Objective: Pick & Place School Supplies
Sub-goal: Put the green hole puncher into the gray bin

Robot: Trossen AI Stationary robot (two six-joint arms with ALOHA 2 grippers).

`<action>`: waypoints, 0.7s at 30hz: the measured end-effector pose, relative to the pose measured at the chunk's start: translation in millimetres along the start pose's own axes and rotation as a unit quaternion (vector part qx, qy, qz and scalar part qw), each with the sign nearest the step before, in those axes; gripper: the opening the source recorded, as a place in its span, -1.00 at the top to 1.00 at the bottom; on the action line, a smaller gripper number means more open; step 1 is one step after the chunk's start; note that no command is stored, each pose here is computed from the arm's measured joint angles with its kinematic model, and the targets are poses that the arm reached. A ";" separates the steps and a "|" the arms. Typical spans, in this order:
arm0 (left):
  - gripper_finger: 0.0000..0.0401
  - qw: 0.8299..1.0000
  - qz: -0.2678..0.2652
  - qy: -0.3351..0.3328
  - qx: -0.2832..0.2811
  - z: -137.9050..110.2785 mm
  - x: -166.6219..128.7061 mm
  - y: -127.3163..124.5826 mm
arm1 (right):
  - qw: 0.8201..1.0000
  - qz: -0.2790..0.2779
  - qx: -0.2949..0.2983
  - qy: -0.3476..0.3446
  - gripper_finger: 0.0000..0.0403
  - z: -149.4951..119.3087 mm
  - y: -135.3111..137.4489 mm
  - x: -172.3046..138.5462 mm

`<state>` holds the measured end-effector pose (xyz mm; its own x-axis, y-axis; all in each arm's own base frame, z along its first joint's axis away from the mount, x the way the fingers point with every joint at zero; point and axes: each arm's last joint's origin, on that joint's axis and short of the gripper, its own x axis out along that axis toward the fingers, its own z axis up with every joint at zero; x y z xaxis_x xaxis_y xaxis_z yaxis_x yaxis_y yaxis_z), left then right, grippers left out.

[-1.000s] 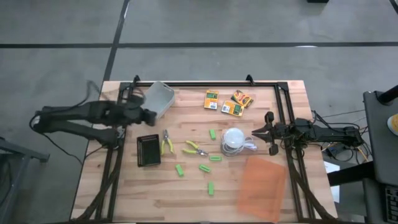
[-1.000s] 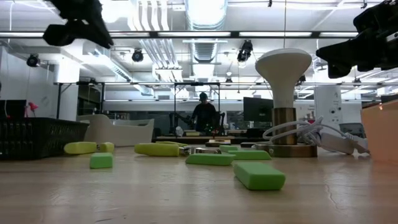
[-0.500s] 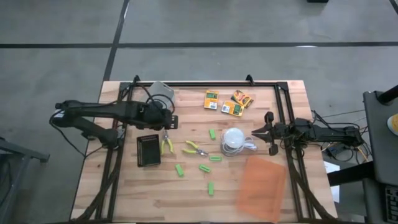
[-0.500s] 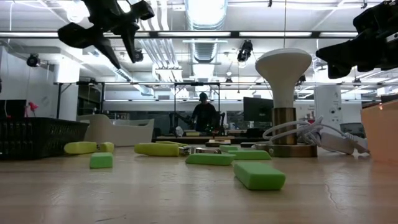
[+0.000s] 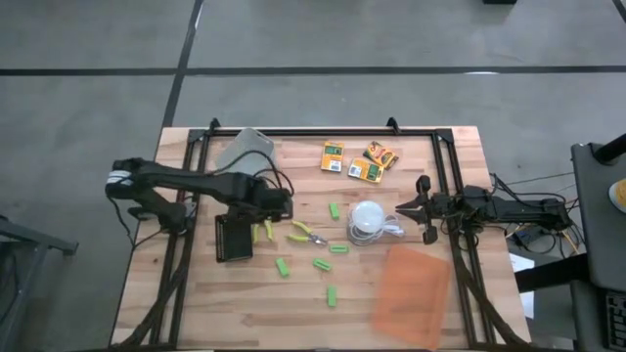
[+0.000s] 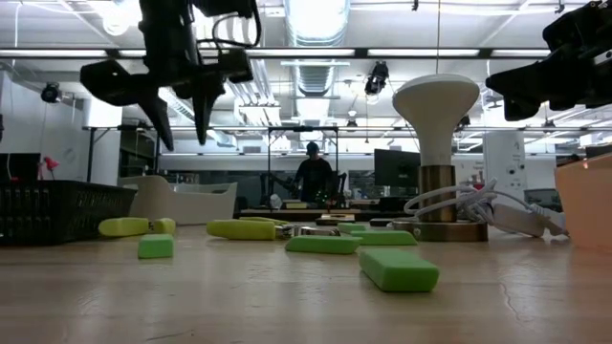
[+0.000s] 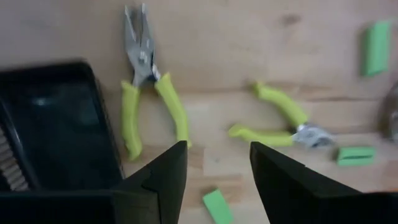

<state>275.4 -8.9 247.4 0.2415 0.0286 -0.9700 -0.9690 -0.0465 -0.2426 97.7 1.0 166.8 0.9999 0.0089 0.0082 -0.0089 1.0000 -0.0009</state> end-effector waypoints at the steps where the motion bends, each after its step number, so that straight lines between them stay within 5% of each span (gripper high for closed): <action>1: 0.10 1.000 0.007 0.006 0.000 -2.4 4.1 -0.9 | 1.000 0.000 0.000 0.000 0.82 0.0 0.0 0.0; 21: 0.10 0.994 0.096 -0.049 -0.010 -20.5 72.8 -12.3 | 1.000 0.000 0.000 0.000 0.82 0.0 0.0 0.0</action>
<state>306.0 -26.7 179.4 0.0451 0.1140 -0.9925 -0.9952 -0.0812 -0.0545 97.7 1.0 166.8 0.9999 0.0088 0.0083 -0.0088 1.0000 -0.0009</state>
